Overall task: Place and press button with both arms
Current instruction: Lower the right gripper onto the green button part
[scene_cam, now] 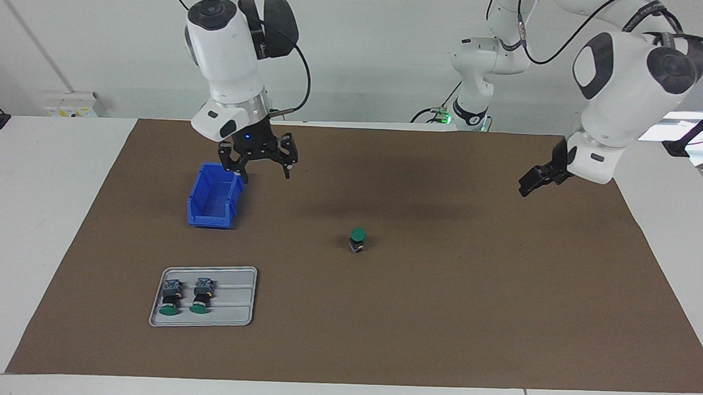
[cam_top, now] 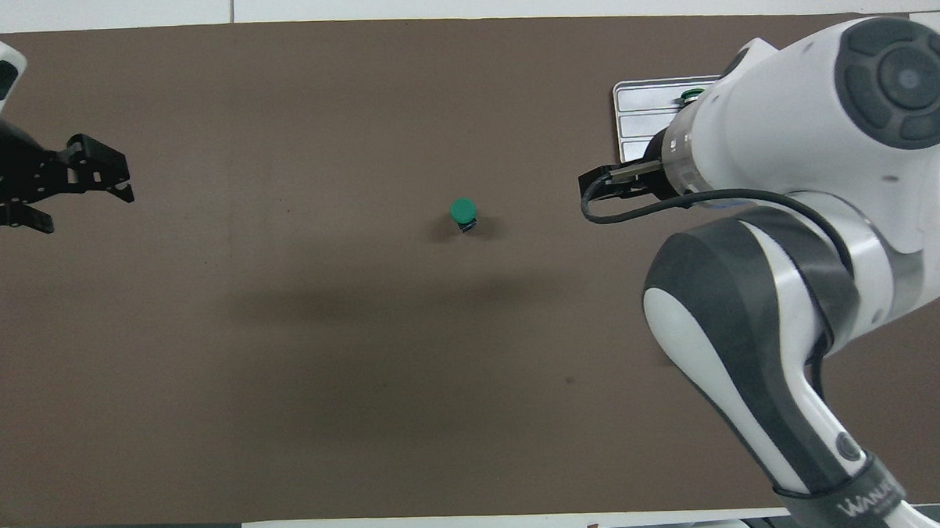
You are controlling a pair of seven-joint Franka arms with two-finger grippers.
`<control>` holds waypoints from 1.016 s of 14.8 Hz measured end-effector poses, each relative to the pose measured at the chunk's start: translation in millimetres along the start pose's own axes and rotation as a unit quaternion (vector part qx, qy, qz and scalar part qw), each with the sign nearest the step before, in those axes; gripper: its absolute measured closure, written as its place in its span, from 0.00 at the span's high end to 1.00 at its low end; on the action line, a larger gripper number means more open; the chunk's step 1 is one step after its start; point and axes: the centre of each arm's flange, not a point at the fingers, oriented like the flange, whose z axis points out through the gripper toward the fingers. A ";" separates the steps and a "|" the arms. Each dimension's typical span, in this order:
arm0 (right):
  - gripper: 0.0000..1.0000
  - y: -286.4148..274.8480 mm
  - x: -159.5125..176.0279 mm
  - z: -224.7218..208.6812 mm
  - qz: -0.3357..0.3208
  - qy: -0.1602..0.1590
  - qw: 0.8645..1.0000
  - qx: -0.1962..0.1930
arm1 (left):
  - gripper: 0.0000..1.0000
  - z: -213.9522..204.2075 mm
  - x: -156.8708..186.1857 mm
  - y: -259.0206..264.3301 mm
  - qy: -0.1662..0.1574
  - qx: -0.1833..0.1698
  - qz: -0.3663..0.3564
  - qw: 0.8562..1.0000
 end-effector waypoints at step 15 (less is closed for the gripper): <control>0.97 -79.3 32.2 153.3 0.003 -0.025 0.998 0.050 | 1.00 5.7 -26.8 -16.4 -0.005 0.018 0.120 0.993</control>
